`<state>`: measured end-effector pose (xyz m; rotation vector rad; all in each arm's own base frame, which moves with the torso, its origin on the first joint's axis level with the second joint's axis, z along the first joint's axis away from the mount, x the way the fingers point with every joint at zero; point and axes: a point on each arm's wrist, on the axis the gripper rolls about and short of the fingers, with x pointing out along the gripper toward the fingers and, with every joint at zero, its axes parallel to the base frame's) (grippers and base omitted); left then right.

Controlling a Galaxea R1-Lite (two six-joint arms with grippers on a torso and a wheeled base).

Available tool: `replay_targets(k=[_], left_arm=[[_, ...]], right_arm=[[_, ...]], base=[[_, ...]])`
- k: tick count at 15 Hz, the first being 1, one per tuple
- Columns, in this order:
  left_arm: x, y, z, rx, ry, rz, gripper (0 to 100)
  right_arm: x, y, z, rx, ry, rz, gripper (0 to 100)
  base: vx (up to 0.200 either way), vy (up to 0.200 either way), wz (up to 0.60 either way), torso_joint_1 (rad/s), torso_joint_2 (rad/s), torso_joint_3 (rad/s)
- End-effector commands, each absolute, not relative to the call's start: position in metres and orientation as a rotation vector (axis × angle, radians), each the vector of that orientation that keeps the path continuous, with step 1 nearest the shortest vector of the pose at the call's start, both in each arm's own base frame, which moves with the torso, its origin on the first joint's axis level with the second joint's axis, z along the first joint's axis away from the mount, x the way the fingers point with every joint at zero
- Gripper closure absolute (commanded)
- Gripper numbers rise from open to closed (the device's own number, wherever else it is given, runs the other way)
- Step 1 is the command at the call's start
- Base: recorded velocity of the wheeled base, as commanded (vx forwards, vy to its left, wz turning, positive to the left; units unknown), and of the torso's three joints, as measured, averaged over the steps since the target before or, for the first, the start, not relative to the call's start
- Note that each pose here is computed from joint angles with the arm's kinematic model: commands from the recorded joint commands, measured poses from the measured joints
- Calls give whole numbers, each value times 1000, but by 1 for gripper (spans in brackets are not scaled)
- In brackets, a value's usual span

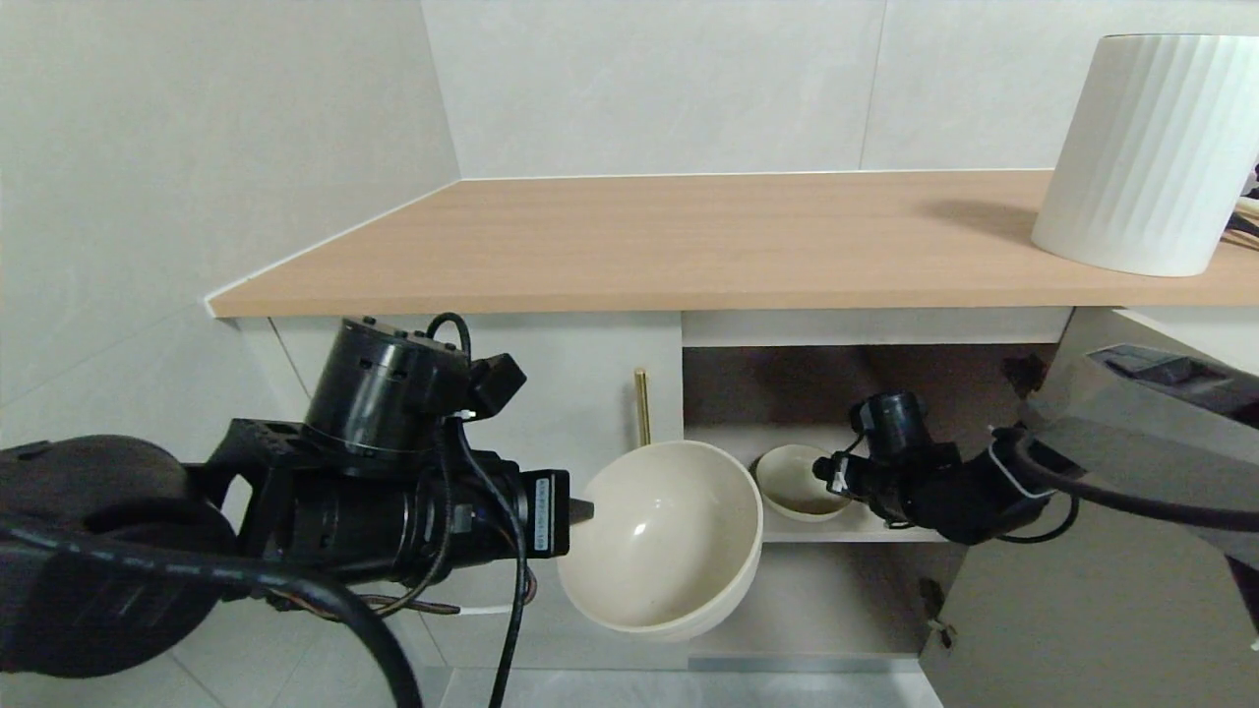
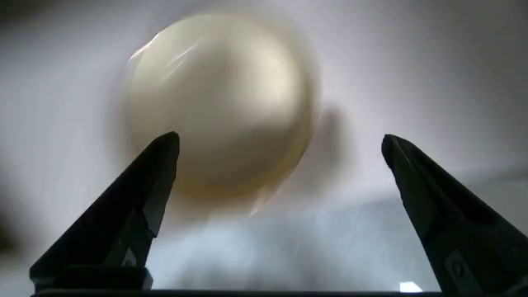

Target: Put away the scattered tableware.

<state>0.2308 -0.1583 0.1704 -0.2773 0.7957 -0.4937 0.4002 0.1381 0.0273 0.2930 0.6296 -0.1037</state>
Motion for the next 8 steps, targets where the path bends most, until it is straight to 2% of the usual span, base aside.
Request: replay_targets(k=[1, 4, 6, 8], left_arm=[[239, -171, 146, -212, 858, -452, 100], [236, -181, 131, -161, 898, -457, 100], [234, -189, 123, -138, 924, -469, 100], [230, -193, 119, -123, 940, -481, 100]], right_arm=[[338, 142, 118, 332, 703, 126, 0], [287, 147, 174, 322, 746, 259, 0], [255, 156, 195, 271, 763, 338, 0], [229, 169, 201, 220, 804, 408, 0]], base=[[0, 0, 0, 0, 0, 0], [0, 0, 0, 0, 0, 0], [0, 0, 0, 0, 0, 0], [0, 0, 0, 0, 0, 0]])
